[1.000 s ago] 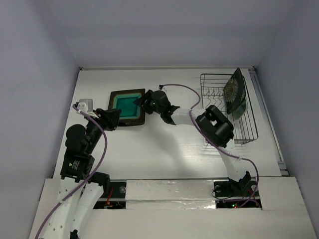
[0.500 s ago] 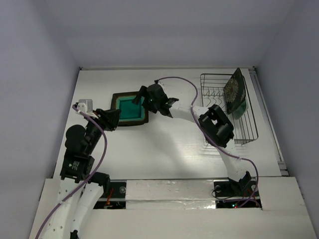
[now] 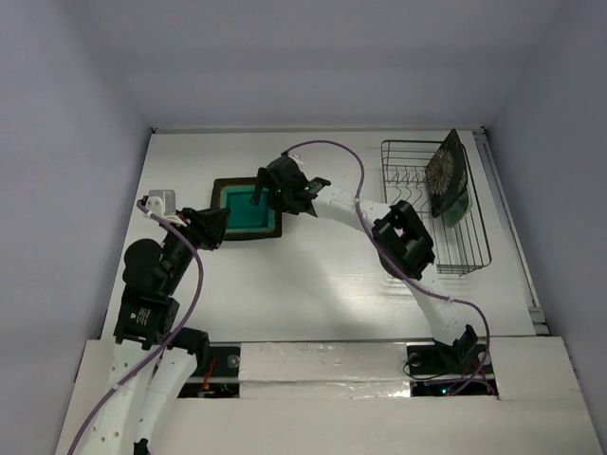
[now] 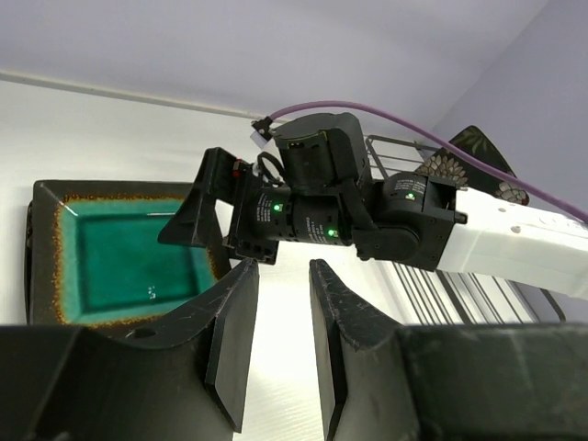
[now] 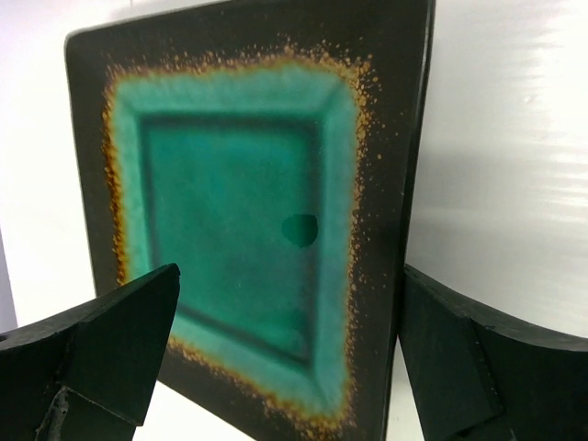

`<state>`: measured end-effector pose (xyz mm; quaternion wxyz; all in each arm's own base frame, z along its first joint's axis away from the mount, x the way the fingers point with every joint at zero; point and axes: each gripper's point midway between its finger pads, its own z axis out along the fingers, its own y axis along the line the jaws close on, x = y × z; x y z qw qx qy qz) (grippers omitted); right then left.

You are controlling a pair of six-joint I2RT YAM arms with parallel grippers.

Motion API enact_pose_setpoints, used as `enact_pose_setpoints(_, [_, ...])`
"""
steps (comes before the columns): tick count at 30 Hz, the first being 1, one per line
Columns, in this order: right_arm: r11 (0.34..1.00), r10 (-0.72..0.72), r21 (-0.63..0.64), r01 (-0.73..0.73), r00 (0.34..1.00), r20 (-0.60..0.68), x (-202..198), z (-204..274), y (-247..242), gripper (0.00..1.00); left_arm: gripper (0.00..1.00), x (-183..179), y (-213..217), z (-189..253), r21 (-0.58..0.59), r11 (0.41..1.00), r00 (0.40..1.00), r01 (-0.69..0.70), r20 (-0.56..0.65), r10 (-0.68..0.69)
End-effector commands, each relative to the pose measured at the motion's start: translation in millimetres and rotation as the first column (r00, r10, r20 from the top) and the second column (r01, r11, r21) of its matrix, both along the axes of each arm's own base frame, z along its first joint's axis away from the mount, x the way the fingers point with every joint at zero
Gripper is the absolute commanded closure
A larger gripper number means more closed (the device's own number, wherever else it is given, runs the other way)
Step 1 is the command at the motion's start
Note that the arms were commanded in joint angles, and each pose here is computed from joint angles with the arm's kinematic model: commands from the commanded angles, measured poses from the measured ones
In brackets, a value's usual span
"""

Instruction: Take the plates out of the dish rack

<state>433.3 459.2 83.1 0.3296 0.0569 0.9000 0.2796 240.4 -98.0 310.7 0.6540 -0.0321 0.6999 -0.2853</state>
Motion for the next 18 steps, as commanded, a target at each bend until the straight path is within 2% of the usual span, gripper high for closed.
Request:
enact_pose_setpoints(1, [0.997,0.075,0.014,-0.075,0.996,0.046,-6.7,28.3,21.0,0.0,0.74,-4.8,-0.1,28.3,-0.018,1.0,0.996,0.009,0.094,-0.008])
enact_pose_setpoints(5, [0.993,0.113,-0.043,-0.112,0.993,0.014,-12.5,17.8,17.2,0.0,0.74,-5.7,-0.8,28.7,-0.02,1.0,0.995,0.014,0.097,-0.012])
enact_pose_setpoints(9, [0.985,0.167,-0.045,-0.166,0.986,-0.002,-16.8,15.8,23.5,0.0,0.74,-7.1,-0.6,30.1,-0.022,1.0,0.995,0.015,0.102,-0.012])
enact_pose_setpoints(11, [0.978,0.181,-0.1,-0.185,0.982,-0.042,-19.9,1.5,18.7,0.0,0.74,-8.1,-0.3,31.1,-0.023,1.0,0.994,0.015,0.106,-0.012])
enact_pose_setpoints(14, [0.979,0.15,-0.135,-0.151,0.989,-0.014,-14.6,10.2,10.0,0.0,0.74,-8.7,0.1,31.1,-0.022,1.0,0.994,0.013,0.107,-0.011])
enact_pose_setpoints(18, [0.968,0.033,-0.25,-0.011,0.996,0.081,0.5,37.8,-25.2,0.0,0.74,-8.6,-0.2,30.7,-0.022,1.0,0.994,0.014,0.107,-0.012])
